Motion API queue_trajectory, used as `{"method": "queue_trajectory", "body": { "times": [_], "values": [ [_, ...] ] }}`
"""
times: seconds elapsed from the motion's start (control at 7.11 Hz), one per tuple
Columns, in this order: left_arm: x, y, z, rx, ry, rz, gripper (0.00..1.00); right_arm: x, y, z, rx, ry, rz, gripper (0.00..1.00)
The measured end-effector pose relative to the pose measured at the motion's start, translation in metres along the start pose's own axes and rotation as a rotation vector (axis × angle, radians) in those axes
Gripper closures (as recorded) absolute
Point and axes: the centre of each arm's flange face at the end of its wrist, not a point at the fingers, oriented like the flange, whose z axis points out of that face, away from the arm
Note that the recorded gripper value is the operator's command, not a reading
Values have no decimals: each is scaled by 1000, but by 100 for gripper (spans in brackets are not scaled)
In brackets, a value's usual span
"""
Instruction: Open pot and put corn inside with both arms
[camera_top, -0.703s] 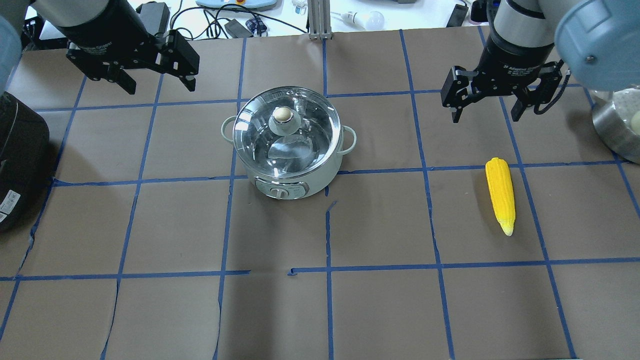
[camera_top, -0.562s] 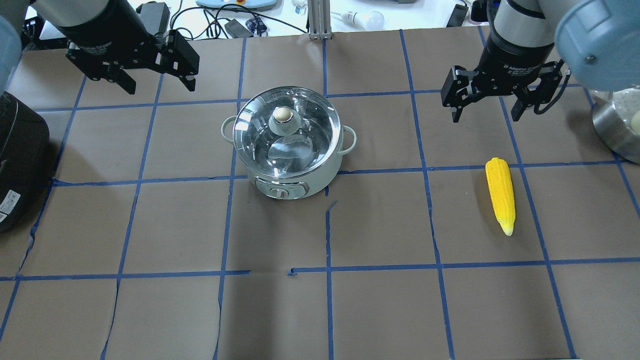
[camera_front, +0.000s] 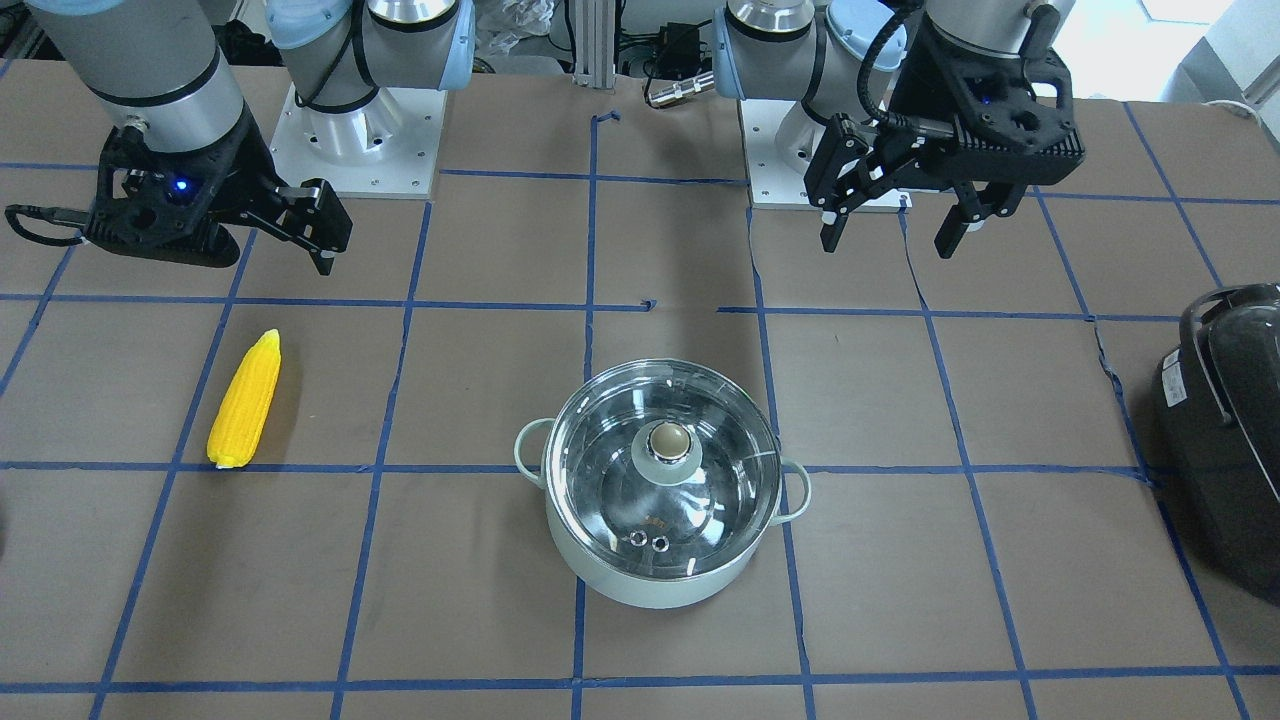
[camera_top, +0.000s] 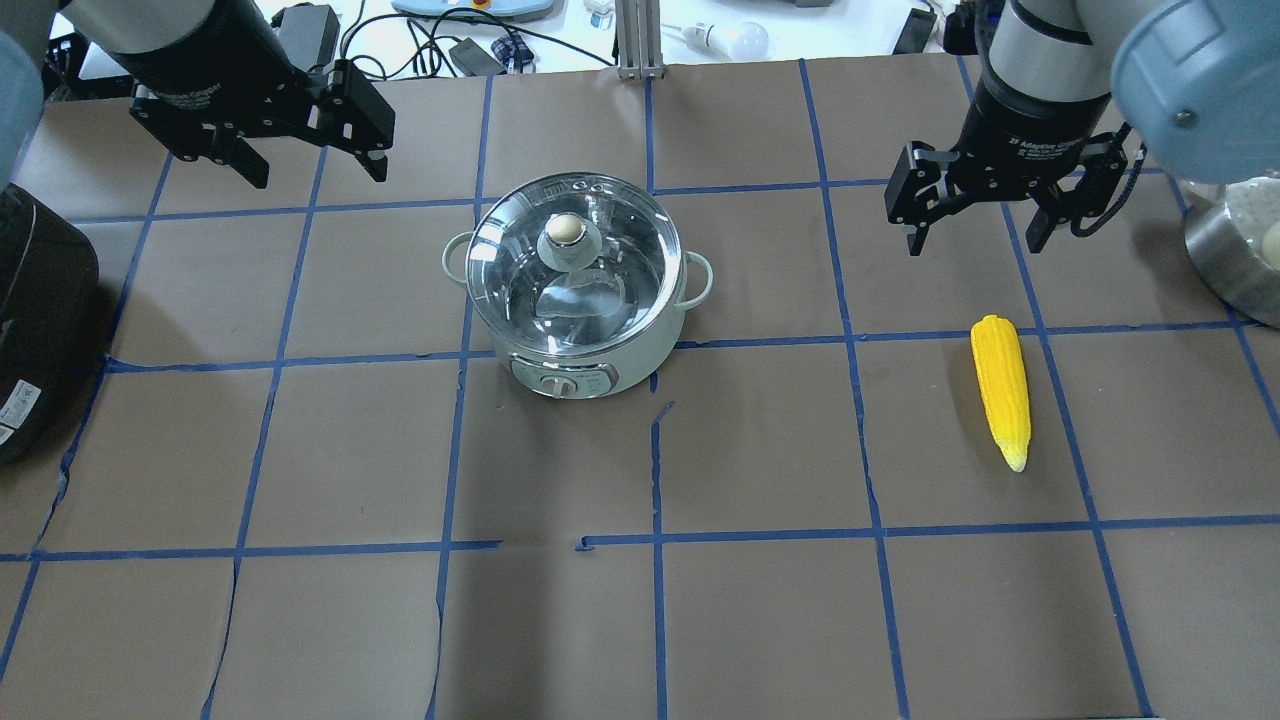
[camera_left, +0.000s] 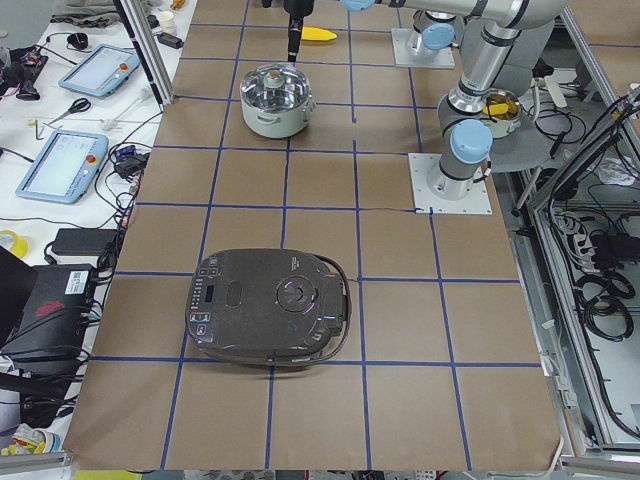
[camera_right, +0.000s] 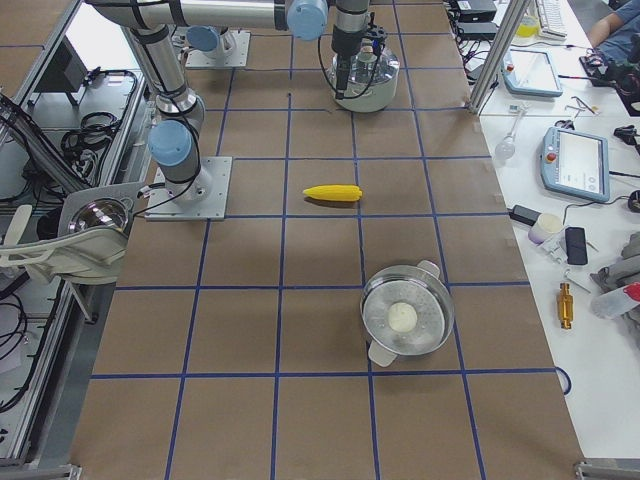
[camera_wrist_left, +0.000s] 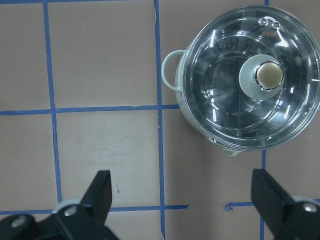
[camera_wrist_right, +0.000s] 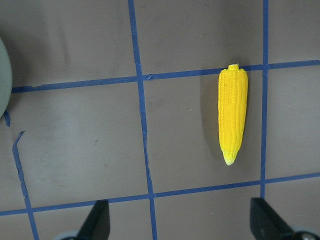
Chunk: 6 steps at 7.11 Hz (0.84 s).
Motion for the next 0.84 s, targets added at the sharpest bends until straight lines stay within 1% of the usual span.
{"method": "queue_trajectory", "body": {
  "times": [0.42,0.56,0.84],
  "values": [
    [1,5,9,-10,2,10,0,3,-8,-4,53,-3,4,0],
    [1,5,10,-7,2,15,0,3,-9,-4,58,-6,6,0],
    [1,6,11,-7,0,18,0,2,-9,-2,53,-20,6,0]
  ]
}}
